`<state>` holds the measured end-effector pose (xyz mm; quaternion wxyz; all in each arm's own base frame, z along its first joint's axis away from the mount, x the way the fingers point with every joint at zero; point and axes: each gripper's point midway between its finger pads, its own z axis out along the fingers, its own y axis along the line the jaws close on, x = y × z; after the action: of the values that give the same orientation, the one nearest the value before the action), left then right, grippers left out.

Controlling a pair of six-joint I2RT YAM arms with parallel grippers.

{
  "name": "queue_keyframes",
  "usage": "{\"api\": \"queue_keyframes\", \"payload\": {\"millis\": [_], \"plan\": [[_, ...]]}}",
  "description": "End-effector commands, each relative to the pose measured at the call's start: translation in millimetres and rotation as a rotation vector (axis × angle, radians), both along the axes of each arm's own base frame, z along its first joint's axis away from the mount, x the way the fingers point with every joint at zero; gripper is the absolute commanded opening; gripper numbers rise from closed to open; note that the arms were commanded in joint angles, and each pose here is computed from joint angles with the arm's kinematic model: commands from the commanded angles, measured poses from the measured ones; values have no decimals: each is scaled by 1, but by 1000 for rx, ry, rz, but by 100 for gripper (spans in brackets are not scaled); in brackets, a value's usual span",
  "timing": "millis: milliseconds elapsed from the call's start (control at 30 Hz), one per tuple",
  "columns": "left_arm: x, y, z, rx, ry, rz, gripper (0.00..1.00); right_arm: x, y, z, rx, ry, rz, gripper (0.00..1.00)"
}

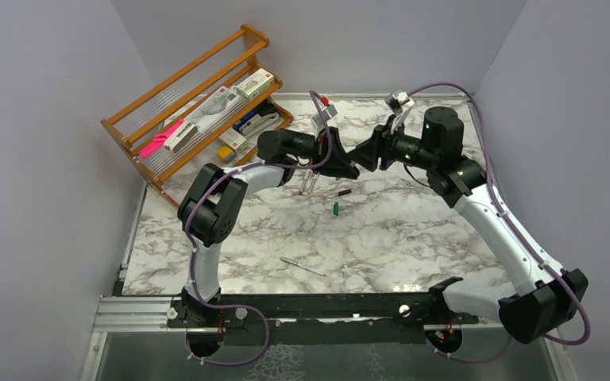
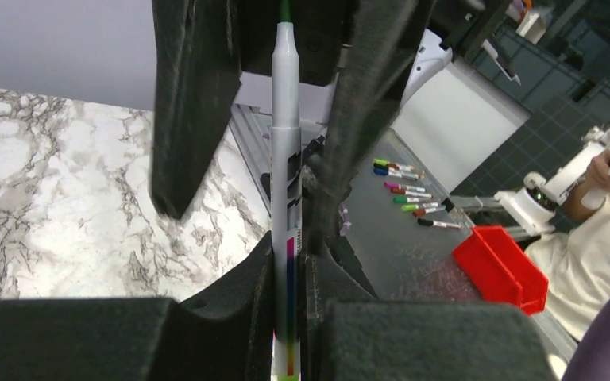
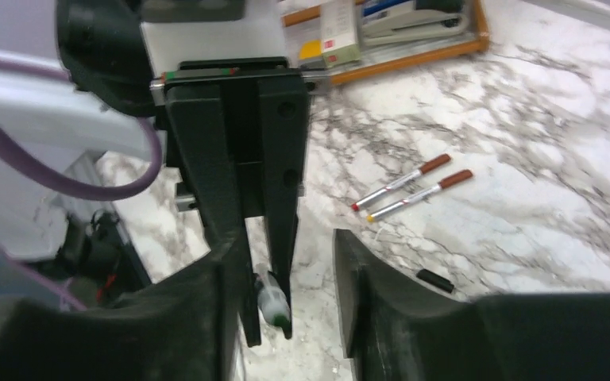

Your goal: Insert the pens into the pen caps

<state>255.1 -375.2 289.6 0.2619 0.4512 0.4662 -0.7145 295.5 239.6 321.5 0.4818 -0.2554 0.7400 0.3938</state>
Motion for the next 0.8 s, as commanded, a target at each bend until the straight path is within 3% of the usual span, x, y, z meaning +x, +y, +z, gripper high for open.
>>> {"api": "queue_keyframes", "payload": {"millis": [0,167,300,433,567,700,767], "plan": [[23,16,6,-170,-92,149,0,21,-31,19,4,-102,-237,51],[76,40,-19,-198,25,440,0,34,-64,13,-19,-77,-470,59],[116,57,-55,-87,70,726,0,37,-73,-17,-68,-60,-513,58],[133,80,-67,46,18,969,0,42,-79,-94,-245,99,-525,56],[132,96,-57,162,-111,1101,0,41,-76,-154,-391,171,-548,54],[129,101,-61,231,-112,1151,0,49,-62,-198,-421,253,-521,33],[126,100,-66,242,-90,1141,0,56,-55,-213,-413,294,-520,7]]}}
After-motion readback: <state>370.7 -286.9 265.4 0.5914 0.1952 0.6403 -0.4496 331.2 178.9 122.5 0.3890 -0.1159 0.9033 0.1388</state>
